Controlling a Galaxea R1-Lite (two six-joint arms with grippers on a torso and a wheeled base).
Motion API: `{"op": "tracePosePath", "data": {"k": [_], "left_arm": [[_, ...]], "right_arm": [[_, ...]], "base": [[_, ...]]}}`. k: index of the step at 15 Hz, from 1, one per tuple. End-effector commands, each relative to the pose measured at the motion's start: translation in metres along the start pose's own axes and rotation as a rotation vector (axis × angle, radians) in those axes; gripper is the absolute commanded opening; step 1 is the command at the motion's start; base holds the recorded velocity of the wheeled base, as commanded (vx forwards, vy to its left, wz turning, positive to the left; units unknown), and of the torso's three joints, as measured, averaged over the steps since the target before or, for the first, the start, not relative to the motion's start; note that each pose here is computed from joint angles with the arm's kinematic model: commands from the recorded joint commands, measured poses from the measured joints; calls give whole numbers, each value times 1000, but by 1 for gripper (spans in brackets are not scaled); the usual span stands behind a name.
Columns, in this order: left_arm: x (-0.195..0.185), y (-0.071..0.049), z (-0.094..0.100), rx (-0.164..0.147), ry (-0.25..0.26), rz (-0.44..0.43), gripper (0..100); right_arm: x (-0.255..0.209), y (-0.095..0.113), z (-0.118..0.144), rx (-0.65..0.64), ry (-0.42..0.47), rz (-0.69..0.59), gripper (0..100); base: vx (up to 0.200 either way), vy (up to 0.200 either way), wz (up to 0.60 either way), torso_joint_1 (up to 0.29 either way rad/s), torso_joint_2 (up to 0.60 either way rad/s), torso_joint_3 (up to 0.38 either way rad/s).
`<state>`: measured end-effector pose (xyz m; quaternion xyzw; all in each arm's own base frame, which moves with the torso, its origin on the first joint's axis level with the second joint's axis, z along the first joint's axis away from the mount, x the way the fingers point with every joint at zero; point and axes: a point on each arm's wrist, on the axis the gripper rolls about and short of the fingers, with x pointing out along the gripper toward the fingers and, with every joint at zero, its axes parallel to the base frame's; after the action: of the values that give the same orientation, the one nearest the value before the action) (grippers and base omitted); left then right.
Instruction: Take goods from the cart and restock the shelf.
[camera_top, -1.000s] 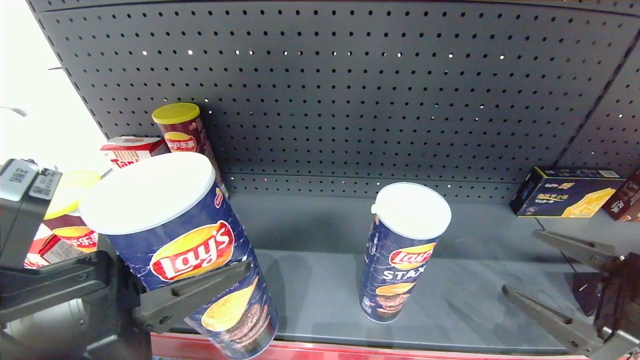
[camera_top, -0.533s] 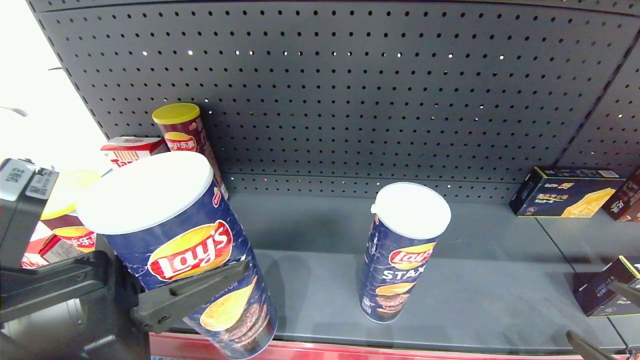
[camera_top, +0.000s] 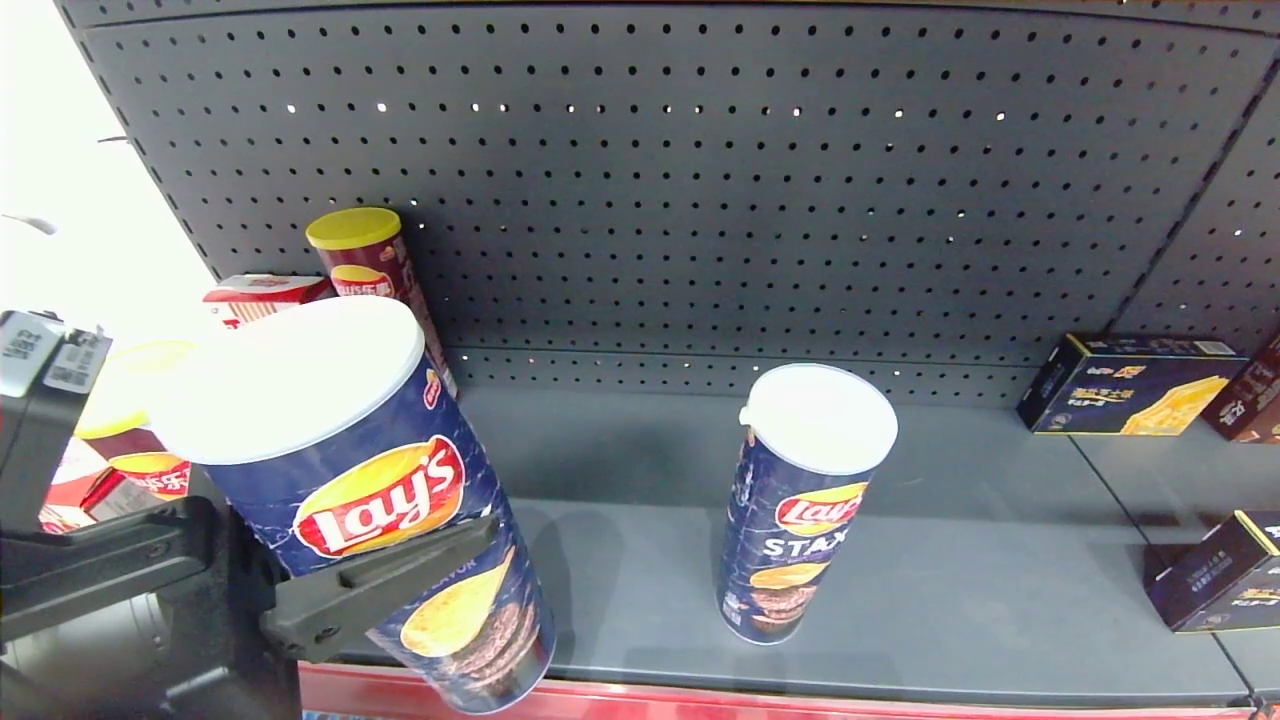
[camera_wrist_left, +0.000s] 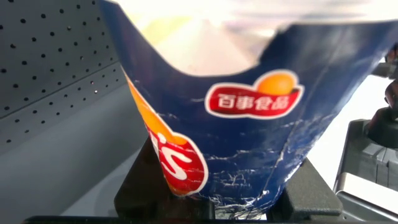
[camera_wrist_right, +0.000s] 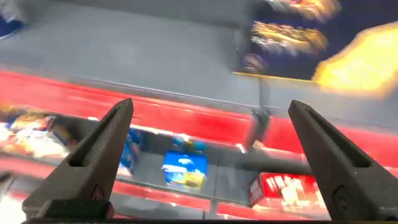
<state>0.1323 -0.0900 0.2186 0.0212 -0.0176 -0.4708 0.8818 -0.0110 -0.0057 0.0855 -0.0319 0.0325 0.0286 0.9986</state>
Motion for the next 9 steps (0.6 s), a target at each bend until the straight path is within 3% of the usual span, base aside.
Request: {"op": "tracePosePath", "data": {"k": [1, 4, 5, 6, 7, 9], "left_arm": [[0, 0, -2, -2, 6, -1, 0], [0, 0, -2, -3, 7, 2, 0], [0, 0, -3, -4, 10, 2, 0], [-1, 0, -3, -5, 11, 2, 0], [-1, -1, -5, -7, 18, -3, 0], [0, -1, -5, -7, 18, -3, 0]], "right_arm": [[-3, -1, -2, 10, -34, -13, 100], [-3, -3, -2, 88, -32, -114, 100], [-3, -2, -2, 85, -33, -96, 100], [-3, -2, -2, 81, -32, -62, 100], [-3, 3, -6, 37, 10, 123, 100], [-3, 3, -8, 12, 28, 136, 100]], "base": [[0, 0, 0, 0, 0, 0], [0, 0, 0, 0, 0, 0], [0, 0, 0, 0, 0, 0], [0, 0, 0, 0, 0, 0], [0, 0, 0, 0, 0, 0], [0, 0, 0, 0, 0, 0]]}}
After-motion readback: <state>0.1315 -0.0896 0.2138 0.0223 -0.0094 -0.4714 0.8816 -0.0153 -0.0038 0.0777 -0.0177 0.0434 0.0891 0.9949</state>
